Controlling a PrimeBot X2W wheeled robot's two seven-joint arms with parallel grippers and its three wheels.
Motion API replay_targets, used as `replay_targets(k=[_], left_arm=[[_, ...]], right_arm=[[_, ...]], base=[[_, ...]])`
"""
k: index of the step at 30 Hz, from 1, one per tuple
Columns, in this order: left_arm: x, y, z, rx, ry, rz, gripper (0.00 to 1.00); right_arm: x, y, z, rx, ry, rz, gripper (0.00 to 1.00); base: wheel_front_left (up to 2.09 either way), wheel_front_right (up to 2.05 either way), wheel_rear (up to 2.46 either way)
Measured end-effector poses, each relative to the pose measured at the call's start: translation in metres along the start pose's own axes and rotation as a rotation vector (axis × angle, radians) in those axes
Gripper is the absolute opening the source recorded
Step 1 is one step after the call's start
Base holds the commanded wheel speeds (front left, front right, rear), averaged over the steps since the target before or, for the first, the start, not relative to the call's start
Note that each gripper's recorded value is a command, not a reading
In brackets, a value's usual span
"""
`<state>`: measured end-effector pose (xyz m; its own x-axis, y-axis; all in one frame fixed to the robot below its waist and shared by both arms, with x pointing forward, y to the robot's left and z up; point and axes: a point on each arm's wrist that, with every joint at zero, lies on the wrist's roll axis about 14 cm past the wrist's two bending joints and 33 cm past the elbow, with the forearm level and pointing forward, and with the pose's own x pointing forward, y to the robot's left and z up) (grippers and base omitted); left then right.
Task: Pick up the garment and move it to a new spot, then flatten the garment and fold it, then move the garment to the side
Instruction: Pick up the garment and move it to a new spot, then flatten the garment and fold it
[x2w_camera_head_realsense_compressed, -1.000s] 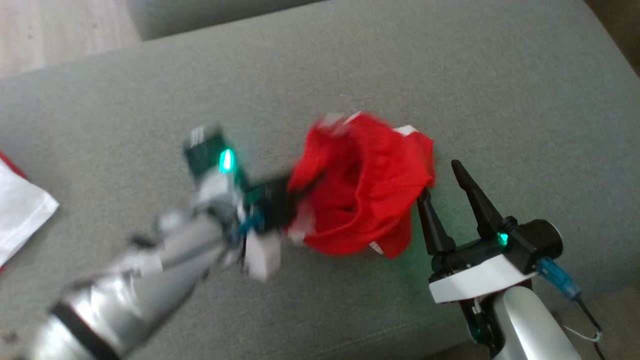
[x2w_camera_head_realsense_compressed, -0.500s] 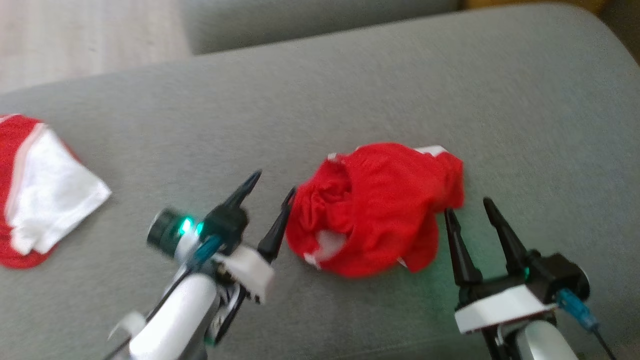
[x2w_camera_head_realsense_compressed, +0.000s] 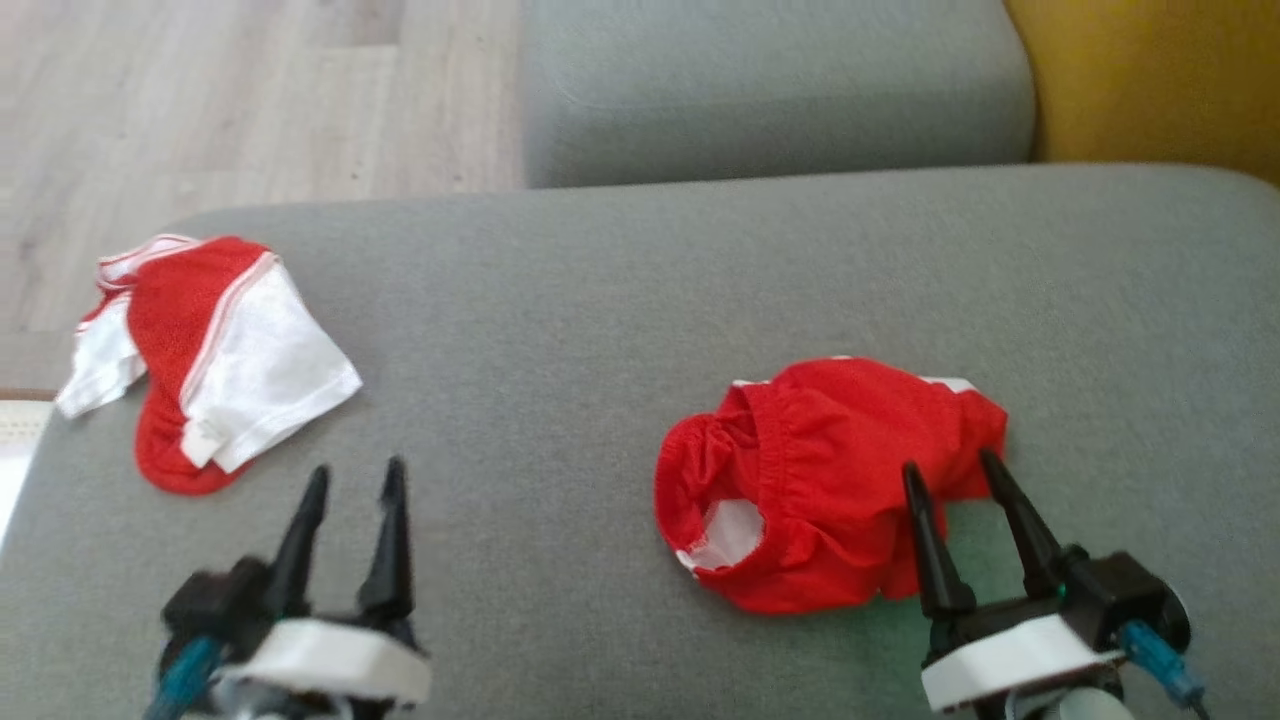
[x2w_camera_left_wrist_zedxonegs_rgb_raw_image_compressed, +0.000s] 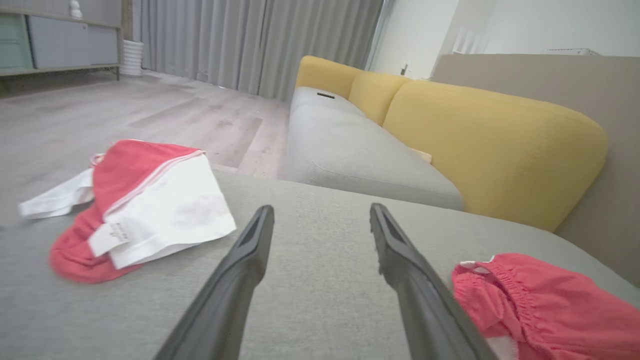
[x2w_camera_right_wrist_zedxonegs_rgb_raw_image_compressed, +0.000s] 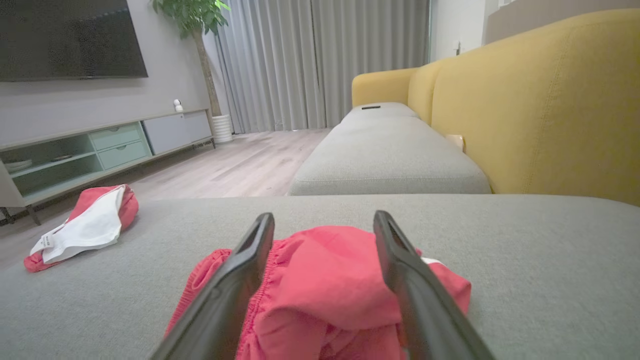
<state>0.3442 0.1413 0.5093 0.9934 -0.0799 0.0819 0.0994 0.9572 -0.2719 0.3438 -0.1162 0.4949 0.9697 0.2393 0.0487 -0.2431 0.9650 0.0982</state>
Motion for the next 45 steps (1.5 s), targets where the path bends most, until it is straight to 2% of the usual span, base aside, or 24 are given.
replay_targets(k=[4,9,15,22,45], left_arm=[[-0.021,0.02,0.014,0.053,-0.045,0.057,1.0],[-0.041,0.029,0.024,0.111,-0.076,0.104,1.0],[-0.067,0.028,0.003,0.205,-0.006,0.117,1.0],[-0.083,0.028,-0.015,0.216,0.048,0.142,1.0],[-0.083,0.021,-0.02,0.242,0.059,0.124,1.0]], right_arm=[[-0.004,0.007,-0.002,0.001,0.005,0.019,1.0],[-0.005,0.009,0.003,-0.004,-0.012,0.025,1.0],[-0.024,0.008,-0.008,0.008,0.021,0.008,1.0],[-0.032,0.008,-0.007,0.009,0.015,0.003,1.0],[-0.038,0.007,-0.014,0.013,0.036,-0.007,1.0]], base=[[0.0,0.0,0.0],[0.0,0.0,0.0],[0.0,0.0,0.0],[0.0,0.0,0.0],[0.0,0.0,0.0]])
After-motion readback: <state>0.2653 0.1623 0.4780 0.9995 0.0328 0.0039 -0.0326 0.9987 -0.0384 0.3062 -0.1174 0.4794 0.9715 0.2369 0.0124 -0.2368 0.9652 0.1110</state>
